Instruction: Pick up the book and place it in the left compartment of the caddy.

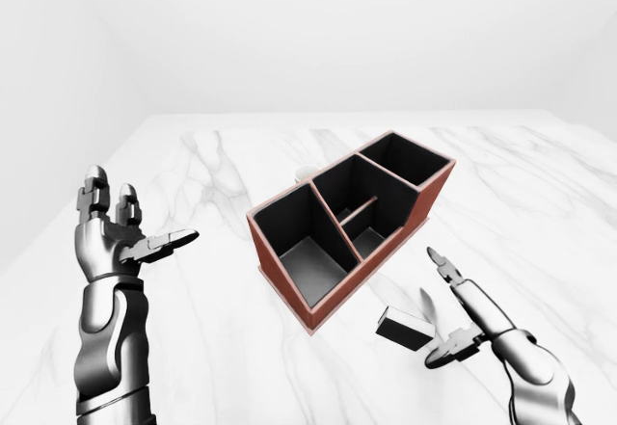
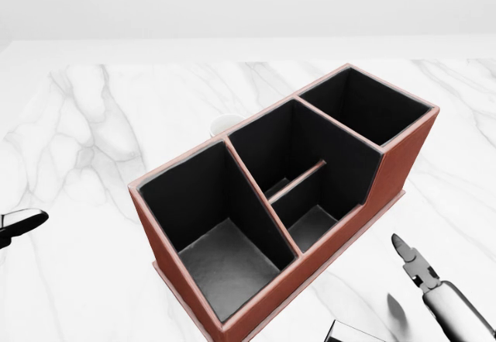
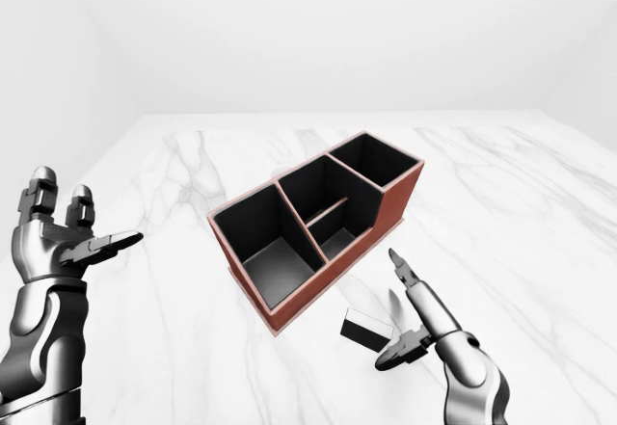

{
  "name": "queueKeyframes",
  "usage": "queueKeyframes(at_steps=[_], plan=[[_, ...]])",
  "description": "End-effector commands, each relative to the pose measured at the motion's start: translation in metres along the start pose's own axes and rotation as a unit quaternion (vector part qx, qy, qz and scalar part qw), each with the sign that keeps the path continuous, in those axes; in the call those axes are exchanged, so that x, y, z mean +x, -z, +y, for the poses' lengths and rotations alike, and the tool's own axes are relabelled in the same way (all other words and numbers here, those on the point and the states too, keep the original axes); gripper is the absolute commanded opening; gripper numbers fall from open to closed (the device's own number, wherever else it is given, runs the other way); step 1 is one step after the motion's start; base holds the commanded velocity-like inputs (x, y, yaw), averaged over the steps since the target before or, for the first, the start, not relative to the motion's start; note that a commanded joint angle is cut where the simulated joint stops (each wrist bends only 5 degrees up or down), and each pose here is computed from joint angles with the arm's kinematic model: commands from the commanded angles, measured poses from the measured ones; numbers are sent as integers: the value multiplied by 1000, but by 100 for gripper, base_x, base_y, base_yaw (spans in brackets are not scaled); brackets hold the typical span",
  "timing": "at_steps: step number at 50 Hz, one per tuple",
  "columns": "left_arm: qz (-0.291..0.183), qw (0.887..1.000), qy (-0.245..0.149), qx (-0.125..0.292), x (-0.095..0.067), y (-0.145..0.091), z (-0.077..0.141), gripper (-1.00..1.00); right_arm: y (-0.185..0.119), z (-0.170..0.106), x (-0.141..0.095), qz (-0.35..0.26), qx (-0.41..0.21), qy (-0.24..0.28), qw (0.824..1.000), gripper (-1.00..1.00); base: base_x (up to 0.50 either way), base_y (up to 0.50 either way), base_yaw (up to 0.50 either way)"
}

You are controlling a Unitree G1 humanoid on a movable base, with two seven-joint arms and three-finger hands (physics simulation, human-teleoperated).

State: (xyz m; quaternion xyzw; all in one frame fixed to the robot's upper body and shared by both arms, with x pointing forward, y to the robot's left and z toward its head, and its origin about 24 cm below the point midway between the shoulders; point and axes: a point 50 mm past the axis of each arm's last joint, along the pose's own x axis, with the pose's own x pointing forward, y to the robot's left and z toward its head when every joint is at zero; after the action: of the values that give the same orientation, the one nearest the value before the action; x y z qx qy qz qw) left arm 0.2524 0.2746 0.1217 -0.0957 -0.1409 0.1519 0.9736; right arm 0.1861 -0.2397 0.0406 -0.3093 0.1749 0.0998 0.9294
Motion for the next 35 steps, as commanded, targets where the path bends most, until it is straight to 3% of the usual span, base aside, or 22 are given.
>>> queueKeyframes(at_steps=[1, 35], plan=[[-2, 1000, -5, 1, 0, -1, 1, 100, 2, 0, 4, 4, 1, -1, 1000, 100, 0, 0, 0], [-8, 1000, -6, -3, 0, -4, 3, 100, 23, 19, 15, 41, 25, -27, 999, 100, 0, 0, 0]])
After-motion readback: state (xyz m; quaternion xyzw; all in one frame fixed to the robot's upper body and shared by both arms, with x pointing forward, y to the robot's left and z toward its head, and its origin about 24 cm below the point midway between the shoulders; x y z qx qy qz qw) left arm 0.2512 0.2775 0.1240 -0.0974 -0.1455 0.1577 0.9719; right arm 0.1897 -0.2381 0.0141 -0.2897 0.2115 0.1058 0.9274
